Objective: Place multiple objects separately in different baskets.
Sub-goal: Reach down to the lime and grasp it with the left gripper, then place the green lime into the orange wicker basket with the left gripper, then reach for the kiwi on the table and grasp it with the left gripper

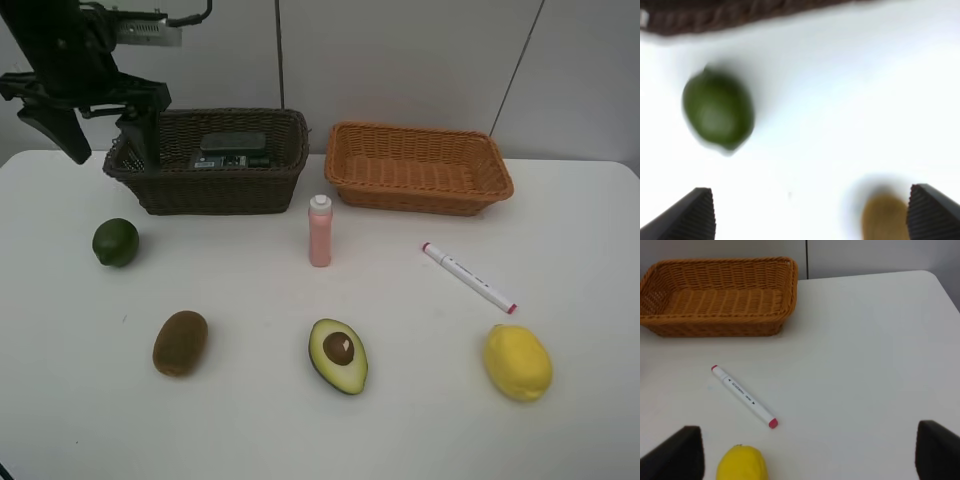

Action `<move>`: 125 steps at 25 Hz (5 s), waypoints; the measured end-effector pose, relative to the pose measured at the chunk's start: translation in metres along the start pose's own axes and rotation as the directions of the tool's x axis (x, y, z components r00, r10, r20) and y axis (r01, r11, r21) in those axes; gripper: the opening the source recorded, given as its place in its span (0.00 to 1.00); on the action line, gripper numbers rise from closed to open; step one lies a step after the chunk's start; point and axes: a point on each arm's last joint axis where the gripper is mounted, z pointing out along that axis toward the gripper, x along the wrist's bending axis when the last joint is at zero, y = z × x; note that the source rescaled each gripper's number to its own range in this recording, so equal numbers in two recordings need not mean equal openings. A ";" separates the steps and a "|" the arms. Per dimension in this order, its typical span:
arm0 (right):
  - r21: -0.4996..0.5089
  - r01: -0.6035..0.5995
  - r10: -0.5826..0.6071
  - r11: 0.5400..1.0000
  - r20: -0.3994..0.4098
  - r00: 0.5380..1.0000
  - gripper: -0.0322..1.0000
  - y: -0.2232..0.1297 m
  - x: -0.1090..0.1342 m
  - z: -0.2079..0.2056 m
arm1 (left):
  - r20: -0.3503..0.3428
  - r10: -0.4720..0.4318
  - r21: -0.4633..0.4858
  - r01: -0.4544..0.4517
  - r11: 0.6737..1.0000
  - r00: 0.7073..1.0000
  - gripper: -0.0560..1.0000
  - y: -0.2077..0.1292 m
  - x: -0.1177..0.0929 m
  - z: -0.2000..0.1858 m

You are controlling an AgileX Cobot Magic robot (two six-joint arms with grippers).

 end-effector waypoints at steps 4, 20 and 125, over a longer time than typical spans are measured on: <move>0.000 0.000 0.000 1.000 0.000 1.000 1.00 0.000 0.000 0.000 | -0.020 -0.085 0.045 0.086 0.995 0.996 0.99 -0.034 0.021 0.001; 0.000 0.000 0.000 1.000 0.000 1.000 1.00 0.000 0.000 0.000 | -0.021 -0.160 -0.154 0.155 0.976 0.987 0.99 -0.042 0.060 0.085; 0.000 0.000 0.000 1.000 0.000 1.000 1.00 0.000 0.000 0.000 | 0.208 0.185 -0.098 -0.167 0.981 0.960 0.99 -0.029 -0.136 -0.042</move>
